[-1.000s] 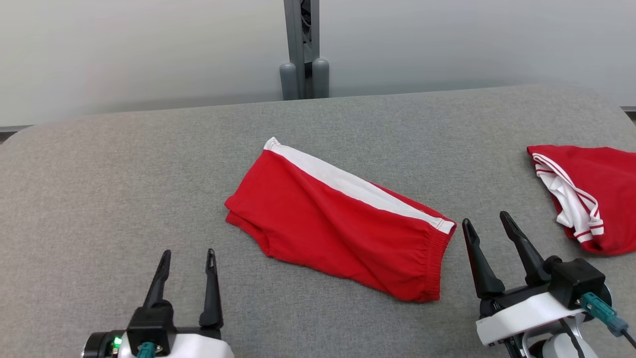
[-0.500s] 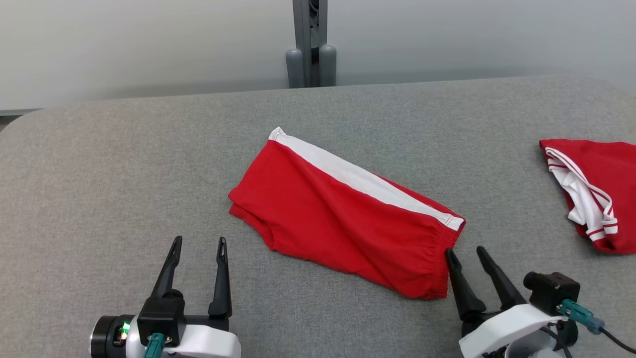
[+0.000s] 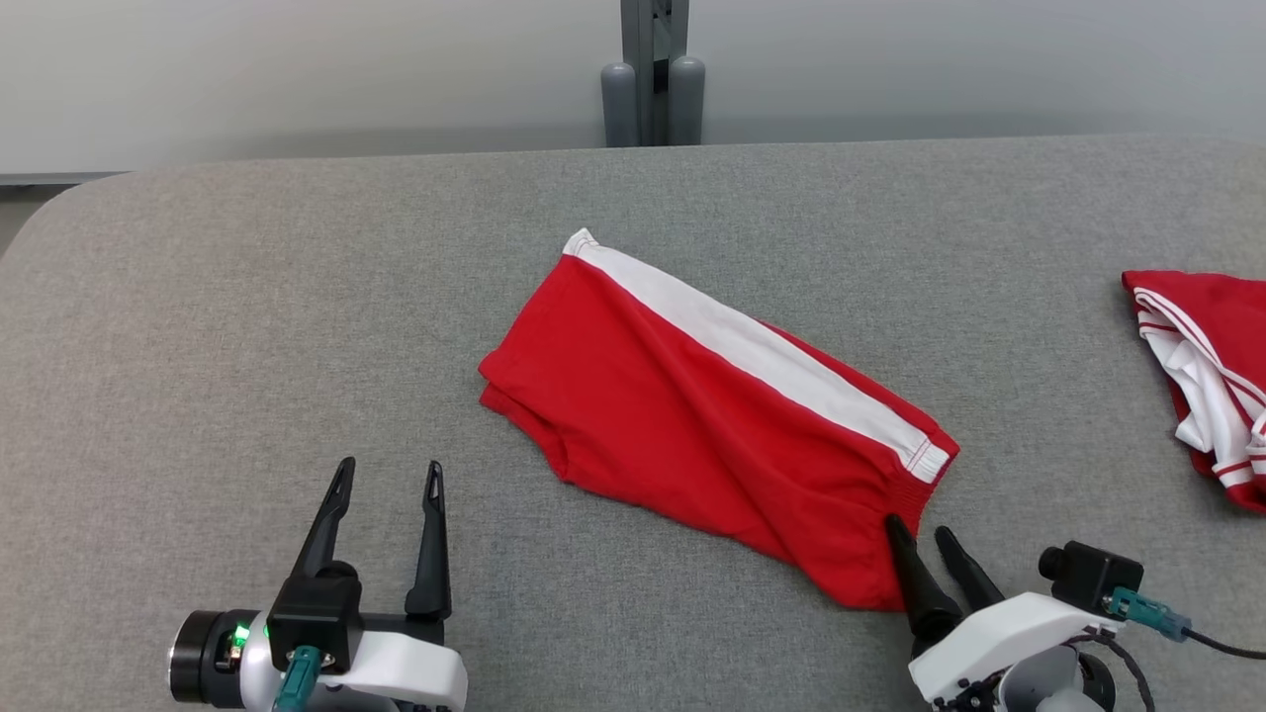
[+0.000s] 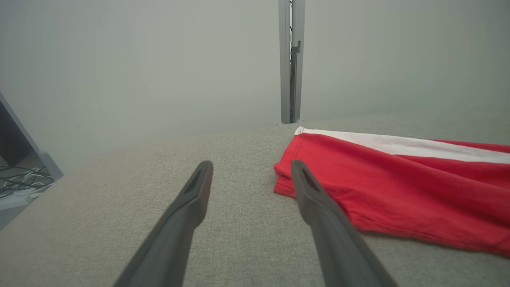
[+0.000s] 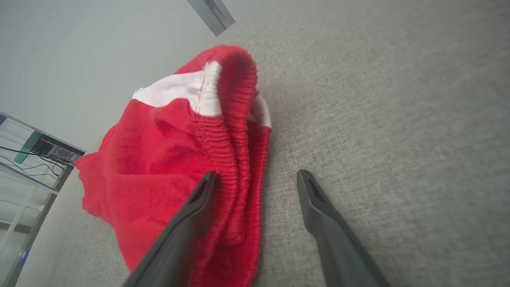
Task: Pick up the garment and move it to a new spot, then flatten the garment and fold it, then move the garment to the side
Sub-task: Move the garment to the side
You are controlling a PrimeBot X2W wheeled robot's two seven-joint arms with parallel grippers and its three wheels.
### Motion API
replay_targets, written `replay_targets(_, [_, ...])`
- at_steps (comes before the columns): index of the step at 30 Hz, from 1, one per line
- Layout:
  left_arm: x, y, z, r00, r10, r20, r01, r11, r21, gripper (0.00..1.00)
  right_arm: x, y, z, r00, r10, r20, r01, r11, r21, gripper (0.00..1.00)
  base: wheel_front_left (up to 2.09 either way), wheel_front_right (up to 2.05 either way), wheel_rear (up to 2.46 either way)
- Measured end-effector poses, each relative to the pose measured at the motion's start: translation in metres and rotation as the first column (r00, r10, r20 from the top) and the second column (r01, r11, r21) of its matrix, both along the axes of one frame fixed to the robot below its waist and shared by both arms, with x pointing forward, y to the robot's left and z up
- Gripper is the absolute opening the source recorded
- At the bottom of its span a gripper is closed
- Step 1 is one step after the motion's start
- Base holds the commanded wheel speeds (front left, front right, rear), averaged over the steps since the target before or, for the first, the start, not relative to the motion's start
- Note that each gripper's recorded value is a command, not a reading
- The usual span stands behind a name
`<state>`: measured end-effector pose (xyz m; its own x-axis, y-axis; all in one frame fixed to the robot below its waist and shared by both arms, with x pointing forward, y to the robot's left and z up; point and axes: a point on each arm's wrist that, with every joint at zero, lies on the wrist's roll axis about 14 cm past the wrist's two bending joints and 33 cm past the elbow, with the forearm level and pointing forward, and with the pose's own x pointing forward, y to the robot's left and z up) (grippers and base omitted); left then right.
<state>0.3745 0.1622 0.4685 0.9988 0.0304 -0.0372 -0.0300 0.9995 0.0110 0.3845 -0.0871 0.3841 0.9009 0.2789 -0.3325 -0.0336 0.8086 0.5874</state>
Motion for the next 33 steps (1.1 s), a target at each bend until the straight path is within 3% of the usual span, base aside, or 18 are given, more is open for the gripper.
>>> replay_targets(9, [0.000, 0.004, 0.001, 1.000, 0.014, 0.004, -0.014, 1.000, 0.007, 1.00, 0.011, 0.022, -0.002, 0.998, 0.035, -0.054, -0.029, 0.995, 0.099, 1.00, 0.00, 0.00, 0.00])
replay_targets(10, [0.000, 0.004, 0.001, 1.000, 0.013, 0.004, -0.013, 1.000, 0.006, 1.00, 0.013, 0.024, -0.001, 0.998, 0.035, -0.057, -0.028, 0.993, 0.112, 0.46, 0.00, 0.00, 0.00])
replay_targets(11, [0.000, 0.004, 0.001, 1.000, 0.014, 0.005, -0.014, 1.000, 0.009, 1.00, 0.015, 0.026, 0.000, 0.998, 0.035, -0.057, -0.027, 0.992, 0.124, 0.16, 0.00, 0.00, 0.00])
replay_targets(12, [0.000, 0.005, 0.001, 1.000, 0.016, 0.005, -0.016, 1.000, 0.011, 1.00, 0.016, 0.028, 0.000, 0.998, 0.037, -0.060, -0.029, 0.991, 0.131, 0.00, 0.00, 0.00, 0.00])
replay_targets(23, [-0.001, 0.007, 0.003, 1.000, 0.023, 0.009, -0.023, 1.000, 0.014, 1.00, 0.030, 0.017, 0.005, 0.998, 0.058, -0.019, -0.057, 0.996, 0.062, 0.00, 0.00, 0.00, 0.00])
replay_targets(29, [0.004, 0.003, 0.000, 1.000, 0.010, 0.001, -0.010, 1.000, 0.008, 1.00, 0.063, -0.012, 0.016, 0.993, 0.114, 0.017, -0.112, 0.991, -0.071, 0.00, 0.00, 0.00, 0.00])
replay_targets(33, [0.007, 0.002, -0.003, 1.000, 0.010, -0.005, -0.010, 1.000, 0.003, 1.00, 0.088, -0.029, 0.022, 0.983, 0.184, 0.003, -0.180, 0.965, -0.191, 0.00, 0.00, 0.00, 0.00])
